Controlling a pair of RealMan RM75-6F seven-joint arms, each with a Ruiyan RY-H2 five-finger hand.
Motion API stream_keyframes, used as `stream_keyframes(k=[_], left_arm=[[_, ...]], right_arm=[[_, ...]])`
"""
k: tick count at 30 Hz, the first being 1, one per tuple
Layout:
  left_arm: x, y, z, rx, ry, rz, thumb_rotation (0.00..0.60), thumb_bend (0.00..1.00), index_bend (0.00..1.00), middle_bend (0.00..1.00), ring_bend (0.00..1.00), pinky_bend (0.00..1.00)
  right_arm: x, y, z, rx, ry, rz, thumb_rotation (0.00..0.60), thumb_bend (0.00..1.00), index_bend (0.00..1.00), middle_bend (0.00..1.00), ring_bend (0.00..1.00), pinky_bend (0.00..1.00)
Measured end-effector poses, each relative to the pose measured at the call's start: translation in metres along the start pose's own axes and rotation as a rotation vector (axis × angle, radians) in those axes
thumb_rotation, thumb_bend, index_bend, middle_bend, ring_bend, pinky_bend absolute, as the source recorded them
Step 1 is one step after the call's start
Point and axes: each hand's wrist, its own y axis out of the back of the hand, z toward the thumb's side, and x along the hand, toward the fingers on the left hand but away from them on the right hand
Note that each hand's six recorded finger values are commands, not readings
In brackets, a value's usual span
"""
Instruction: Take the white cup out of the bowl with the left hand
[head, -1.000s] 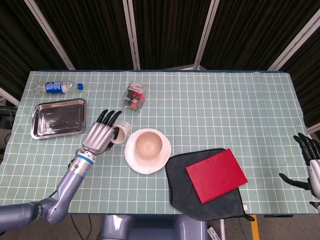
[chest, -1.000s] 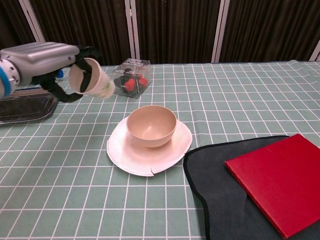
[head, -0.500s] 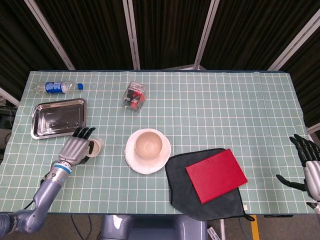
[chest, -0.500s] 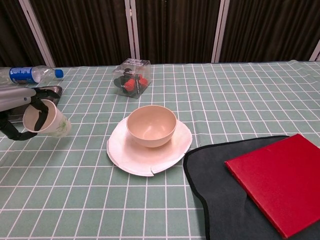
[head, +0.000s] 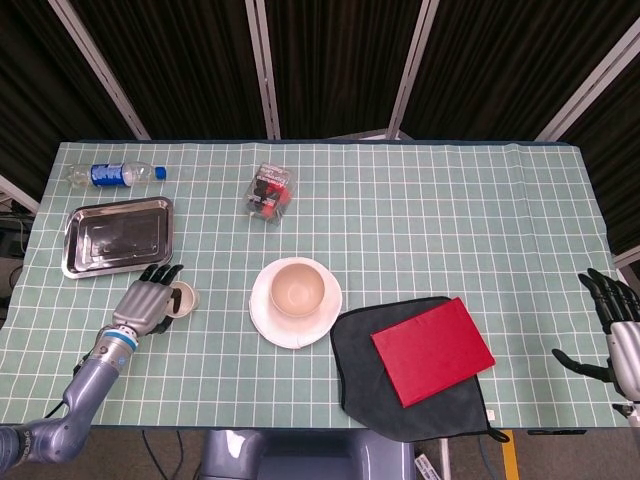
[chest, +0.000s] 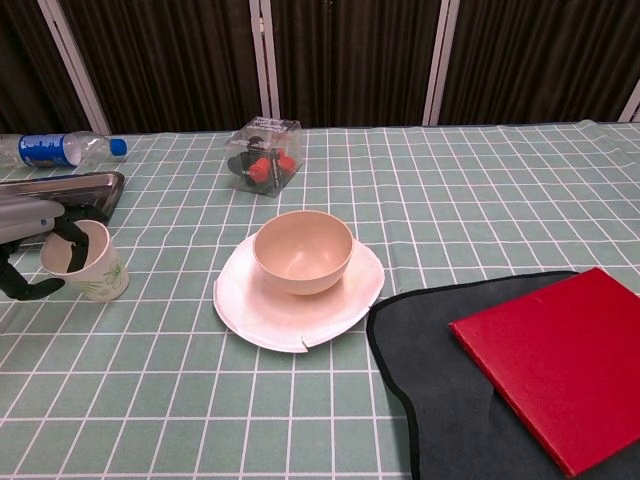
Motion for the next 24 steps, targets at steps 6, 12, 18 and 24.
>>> stream_keyframes(k=[6,12,18,24], left_arm=[[-0.002,0.008,-0.004,0.007,0.011,0.053,0.6,0.32,0.31,0.0,0.0,0.0],[-0.014,0.028,-0.009,-0.052,0.003,0.168,0.6,0.29,0.27,0.0,0.0,0.0],[-0.04,0.051,-0.018,-0.103,0.003,0.322,0.6,0.29,0.25,0.0,0.0,0.0],[-0.082,0.053,-0.042,-0.169,0.063,0.465,0.6,0.26,0.17,0.0,0.0,0.0]], right_arm=[[0.0,-0.001,0.001,0.004,0.006,0.0,0.6,0.03,0.04,0.0,0.0,0.0],[-0.001,-0.003,0.001,0.009,0.007,0.003,0.6,0.03,0.04,0.0,0.0,0.0],[-0.001,-0.005,0.001,0.024,0.009,0.006,0.6,0.03,0.04,0.0,0.0,0.0],[-0.002,-0.011,0.001,0.05,0.005,0.016,0.6,0.03,0.04,0.0,0.0,0.0]])
